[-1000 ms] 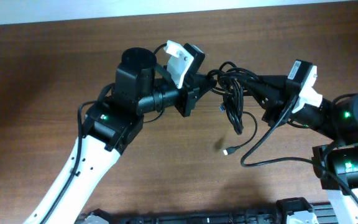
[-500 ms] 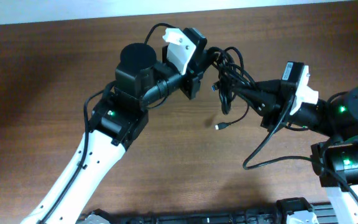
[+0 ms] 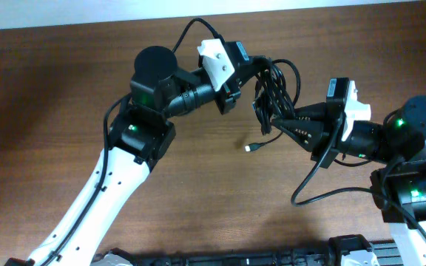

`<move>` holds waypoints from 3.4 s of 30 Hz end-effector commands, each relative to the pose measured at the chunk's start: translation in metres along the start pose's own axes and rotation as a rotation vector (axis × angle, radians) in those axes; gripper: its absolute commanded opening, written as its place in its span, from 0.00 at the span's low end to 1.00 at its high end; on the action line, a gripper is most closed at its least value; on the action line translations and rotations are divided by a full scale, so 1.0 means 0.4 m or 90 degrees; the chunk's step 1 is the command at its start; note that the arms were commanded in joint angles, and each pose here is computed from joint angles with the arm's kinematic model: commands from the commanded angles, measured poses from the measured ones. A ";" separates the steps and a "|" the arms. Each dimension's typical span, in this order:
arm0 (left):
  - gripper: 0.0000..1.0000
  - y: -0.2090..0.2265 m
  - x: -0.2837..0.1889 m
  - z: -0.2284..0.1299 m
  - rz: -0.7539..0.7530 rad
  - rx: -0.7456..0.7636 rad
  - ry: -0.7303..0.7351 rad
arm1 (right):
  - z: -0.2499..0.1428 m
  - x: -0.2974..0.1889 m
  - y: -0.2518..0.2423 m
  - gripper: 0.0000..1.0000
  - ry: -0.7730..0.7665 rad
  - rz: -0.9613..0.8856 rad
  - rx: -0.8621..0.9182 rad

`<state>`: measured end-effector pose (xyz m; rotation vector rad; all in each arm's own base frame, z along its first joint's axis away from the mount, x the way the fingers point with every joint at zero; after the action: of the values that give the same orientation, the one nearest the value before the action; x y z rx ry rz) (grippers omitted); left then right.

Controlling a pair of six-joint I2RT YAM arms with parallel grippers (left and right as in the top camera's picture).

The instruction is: Untangle cables

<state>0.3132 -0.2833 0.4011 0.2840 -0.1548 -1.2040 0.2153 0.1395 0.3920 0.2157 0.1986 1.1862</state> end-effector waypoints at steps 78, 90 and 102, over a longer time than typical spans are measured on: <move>0.00 -0.015 0.041 0.042 0.067 -0.323 -0.031 | -0.101 -0.046 -0.178 0.52 0.068 -0.178 0.133; 0.00 0.020 0.027 0.009 0.111 -0.284 -0.003 | -0.100 -0.062 -0.206 0.58 0.068 -0.250 0.121; 0.00 -0.047 0.031 0.069 -0.030 -0.261 -0.055 | -0.088 -0.074 -0.237 0.65 0.059 -0.306 0.098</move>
<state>0.3043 -0.3017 0.4153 -0.1279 0.0444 -1.1913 0.2750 0.0882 0.3244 0.2647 0.4354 0.7731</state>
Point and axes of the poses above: each gripper's point midway between its finger pads, its own x axis out along the fingers, its own y axis along the line the jaws close on, z = x × y, the point moved 3 cm from there along -x, back along the fingers, and after that the axes turned 9 degrees about x, right-handed, at the moved point
